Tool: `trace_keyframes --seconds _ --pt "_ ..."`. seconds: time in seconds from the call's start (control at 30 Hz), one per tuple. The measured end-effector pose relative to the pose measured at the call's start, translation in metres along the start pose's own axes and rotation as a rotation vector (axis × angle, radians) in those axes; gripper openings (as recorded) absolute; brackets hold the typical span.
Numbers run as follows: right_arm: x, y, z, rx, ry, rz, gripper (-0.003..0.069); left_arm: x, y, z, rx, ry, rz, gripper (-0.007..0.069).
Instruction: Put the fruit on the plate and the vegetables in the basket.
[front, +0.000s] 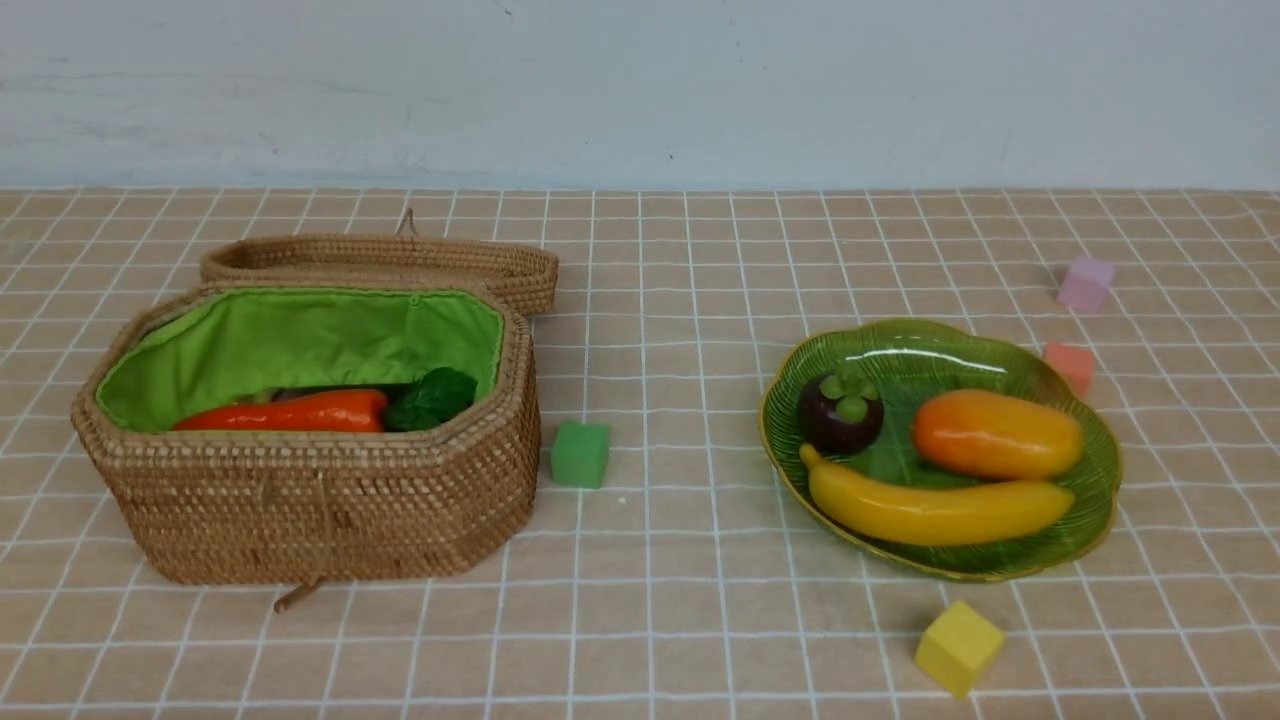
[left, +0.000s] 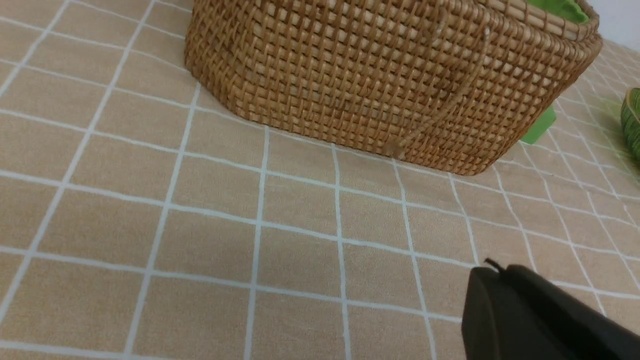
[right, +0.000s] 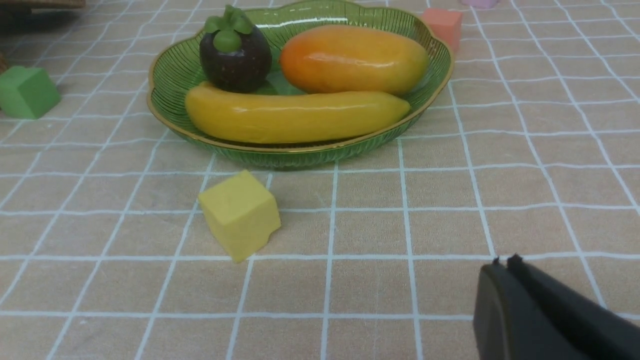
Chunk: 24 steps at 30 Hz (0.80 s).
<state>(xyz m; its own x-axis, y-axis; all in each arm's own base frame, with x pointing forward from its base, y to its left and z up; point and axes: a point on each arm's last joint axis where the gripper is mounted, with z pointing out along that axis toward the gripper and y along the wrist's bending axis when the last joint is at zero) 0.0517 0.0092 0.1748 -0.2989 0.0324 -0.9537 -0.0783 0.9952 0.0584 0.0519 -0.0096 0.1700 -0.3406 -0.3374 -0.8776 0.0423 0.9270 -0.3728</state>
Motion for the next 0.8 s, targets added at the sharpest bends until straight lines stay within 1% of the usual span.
trace_keyframes --seconds 0.8 --pt "0.0000 0.0000 0.0000 0.000 -0.001 0.000 0.0016 0.0000 -0.0001 0.0000 0.001 0.000 -0.004 -0.0013"
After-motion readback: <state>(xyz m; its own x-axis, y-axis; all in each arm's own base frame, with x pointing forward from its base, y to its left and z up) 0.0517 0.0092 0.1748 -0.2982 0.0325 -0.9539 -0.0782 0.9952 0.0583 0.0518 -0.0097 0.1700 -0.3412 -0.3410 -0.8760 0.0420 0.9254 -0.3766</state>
